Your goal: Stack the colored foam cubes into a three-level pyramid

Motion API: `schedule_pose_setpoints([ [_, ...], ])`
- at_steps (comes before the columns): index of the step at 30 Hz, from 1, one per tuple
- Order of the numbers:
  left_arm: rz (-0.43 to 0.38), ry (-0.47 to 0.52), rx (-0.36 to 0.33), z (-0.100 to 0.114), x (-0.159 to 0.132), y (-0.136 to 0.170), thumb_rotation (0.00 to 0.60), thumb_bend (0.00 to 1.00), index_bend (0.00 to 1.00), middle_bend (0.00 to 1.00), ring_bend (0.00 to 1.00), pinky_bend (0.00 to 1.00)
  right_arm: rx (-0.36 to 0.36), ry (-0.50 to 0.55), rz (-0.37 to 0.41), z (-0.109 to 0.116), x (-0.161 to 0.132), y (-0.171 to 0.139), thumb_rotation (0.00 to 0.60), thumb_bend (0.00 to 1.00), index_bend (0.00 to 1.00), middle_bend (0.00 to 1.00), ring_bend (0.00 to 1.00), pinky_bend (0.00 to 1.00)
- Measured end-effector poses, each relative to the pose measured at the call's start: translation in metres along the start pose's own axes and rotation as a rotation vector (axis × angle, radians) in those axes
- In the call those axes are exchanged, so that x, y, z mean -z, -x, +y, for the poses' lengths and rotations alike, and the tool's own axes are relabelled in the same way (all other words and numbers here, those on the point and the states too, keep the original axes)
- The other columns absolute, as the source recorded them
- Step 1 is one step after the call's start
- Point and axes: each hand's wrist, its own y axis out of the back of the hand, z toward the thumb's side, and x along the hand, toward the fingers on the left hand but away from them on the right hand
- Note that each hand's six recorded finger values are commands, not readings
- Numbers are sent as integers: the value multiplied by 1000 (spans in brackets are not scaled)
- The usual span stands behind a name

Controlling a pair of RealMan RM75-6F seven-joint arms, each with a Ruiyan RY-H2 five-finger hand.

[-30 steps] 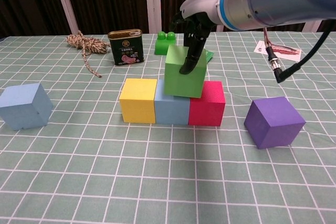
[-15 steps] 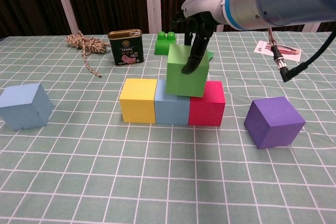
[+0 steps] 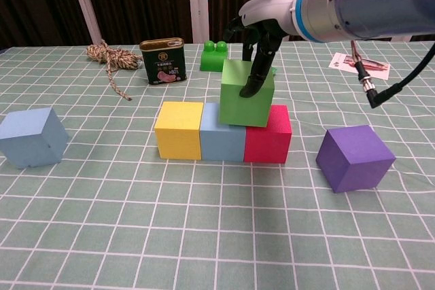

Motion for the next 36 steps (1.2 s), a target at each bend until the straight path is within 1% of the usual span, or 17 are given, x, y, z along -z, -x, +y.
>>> schedule_pose_setpoints([
  [20,1,-4,2,-1,0,-1,600,59,42,92,14,51,-10,17,-5,-3,0,1,600,253,53,501,309,0],
  [36,2,-4,3,0,0,-1,600,59,42,92,14,51,-24,11,-16,-6,1,1,600,253,53,501,309,0],
])
